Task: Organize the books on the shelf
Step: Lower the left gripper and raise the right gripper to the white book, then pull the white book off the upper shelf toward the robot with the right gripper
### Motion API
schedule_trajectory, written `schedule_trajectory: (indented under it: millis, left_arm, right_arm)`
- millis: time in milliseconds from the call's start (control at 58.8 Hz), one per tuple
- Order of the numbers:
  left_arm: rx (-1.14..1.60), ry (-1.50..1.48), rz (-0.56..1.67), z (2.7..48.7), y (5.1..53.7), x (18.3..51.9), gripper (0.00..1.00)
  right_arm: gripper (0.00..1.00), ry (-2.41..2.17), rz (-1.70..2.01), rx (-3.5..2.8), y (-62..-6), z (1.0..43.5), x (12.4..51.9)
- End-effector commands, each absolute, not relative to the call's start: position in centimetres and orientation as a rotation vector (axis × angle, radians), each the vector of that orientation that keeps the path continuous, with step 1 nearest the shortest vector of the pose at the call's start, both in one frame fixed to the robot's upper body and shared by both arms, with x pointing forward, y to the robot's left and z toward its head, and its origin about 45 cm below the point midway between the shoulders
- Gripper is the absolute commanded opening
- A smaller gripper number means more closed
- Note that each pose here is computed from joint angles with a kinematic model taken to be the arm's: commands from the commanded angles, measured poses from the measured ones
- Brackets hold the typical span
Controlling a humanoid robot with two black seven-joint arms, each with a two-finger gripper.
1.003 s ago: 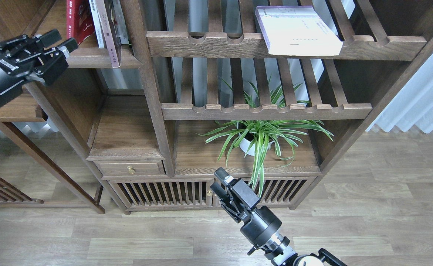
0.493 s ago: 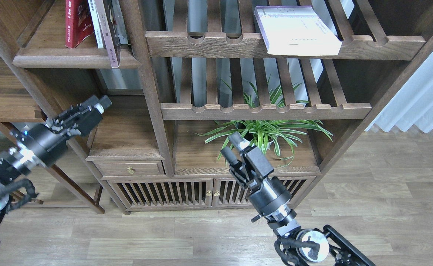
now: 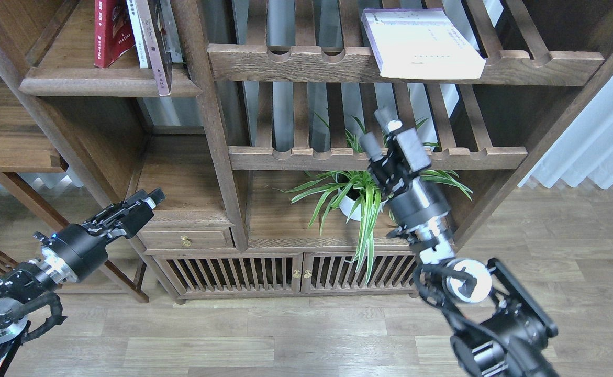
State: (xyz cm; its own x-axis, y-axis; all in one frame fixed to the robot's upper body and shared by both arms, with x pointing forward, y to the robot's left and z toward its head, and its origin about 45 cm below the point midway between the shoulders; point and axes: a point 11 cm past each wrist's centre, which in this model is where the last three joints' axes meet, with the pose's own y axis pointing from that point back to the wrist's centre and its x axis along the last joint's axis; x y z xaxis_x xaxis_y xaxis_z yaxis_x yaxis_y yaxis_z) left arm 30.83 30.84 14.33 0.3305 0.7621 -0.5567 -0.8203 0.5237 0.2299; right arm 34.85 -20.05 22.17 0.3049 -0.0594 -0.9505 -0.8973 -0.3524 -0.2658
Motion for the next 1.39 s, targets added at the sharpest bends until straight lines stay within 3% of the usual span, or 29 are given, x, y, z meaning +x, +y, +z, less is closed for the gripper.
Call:
schedule_trajectory:
  millis: [0,289,935,1020,1224,1377]
  left_arm:
    - [-0.101,0.671,1.040,14.3,30.9,30.9,0.55]
    - [-0.101,0.676,1.047,14.1,31.0,30.8,0.55]
    - [-0.111,0.671,1.059,14.2,31.4,31.0,0.55]
    - [-0.114,0.668,1.060,14.3,31.5,31.1,0.55]
    - [-0.116,0.666,1.061,14.4,31.5,31.1,0.55]
    - [-0.118,0.661,1.057,14.6,31.4,31.4,0.56]
  right_arm:
    - [0.99,0.927,1.129,-1.671,-21.8,23.1,35.9]
    - [0.99,0.978,1.000,-1.675,-26.0,25.7,37.2]
    - [0.98,1.047,1.020,-1.674,-25.9,27.6,39.3]
    - [0.92,1.048,1.021,-1.673,-25.9,27.6,39.3]
    - [0.59,1.046,1.017,-1.677,-25.9,27.7,39.3]
    - [0.43,1.044,1.017,-1.688,-25.8,27.7,39.3]
